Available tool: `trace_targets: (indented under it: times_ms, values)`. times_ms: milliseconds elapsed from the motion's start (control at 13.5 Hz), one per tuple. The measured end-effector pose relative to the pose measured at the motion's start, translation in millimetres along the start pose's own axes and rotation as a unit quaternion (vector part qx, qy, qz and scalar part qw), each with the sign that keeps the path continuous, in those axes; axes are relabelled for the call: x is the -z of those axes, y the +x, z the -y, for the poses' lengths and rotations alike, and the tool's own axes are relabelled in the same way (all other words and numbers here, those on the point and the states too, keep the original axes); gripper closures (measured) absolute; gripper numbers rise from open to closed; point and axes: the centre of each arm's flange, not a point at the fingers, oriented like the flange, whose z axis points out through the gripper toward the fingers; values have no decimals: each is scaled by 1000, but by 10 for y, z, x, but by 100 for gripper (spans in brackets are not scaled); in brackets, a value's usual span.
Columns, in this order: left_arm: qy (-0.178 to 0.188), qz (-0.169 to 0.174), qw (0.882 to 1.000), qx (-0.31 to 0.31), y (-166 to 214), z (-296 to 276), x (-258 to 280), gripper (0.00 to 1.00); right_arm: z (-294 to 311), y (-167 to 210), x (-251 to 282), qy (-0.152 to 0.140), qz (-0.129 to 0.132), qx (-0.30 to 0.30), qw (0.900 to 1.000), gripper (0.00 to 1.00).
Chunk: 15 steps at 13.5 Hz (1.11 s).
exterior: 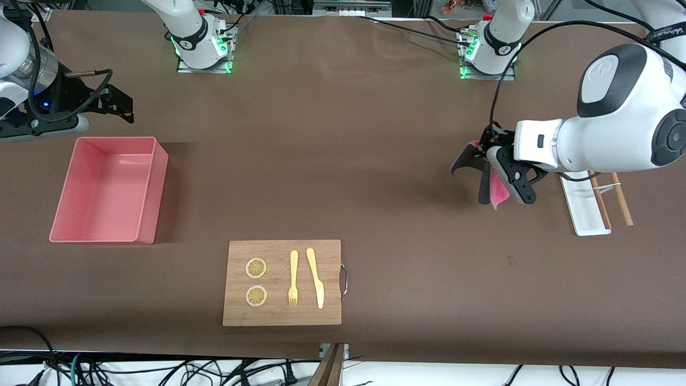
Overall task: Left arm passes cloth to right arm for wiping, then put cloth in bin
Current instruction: 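Lift the pink cloth and carry it toward the table middle with the left gripper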
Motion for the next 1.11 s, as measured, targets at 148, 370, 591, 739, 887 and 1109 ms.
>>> trace_targets:
  times_ms: [148,370,591,739,887,1109]
  values:
    - [-44,-43,998,24,241,-296,-101,98,0,0,0,0,0,0,1000,0]
    - [-107,-97,988,52,600,-850,-288,98,-5,3,-1,0,-1,0,1000,0]
    - [-136,-134,980,58,872,-1376,-498,98,-40,10,-5,0,-2,-4,1000,0]
    - [-138,-154,975,77,1019,-1732,-641,98,-54,13,-3,0,-3,-5,1000,0]
    - [-151,-178,968,94,1116,-2033,-683,98,-49,15,9,0,-5,-4,1000,0]
    - [-217,-225,943,118,1194,-2216,-536,98,6,-7,106,-1,-9,14,1000,0]
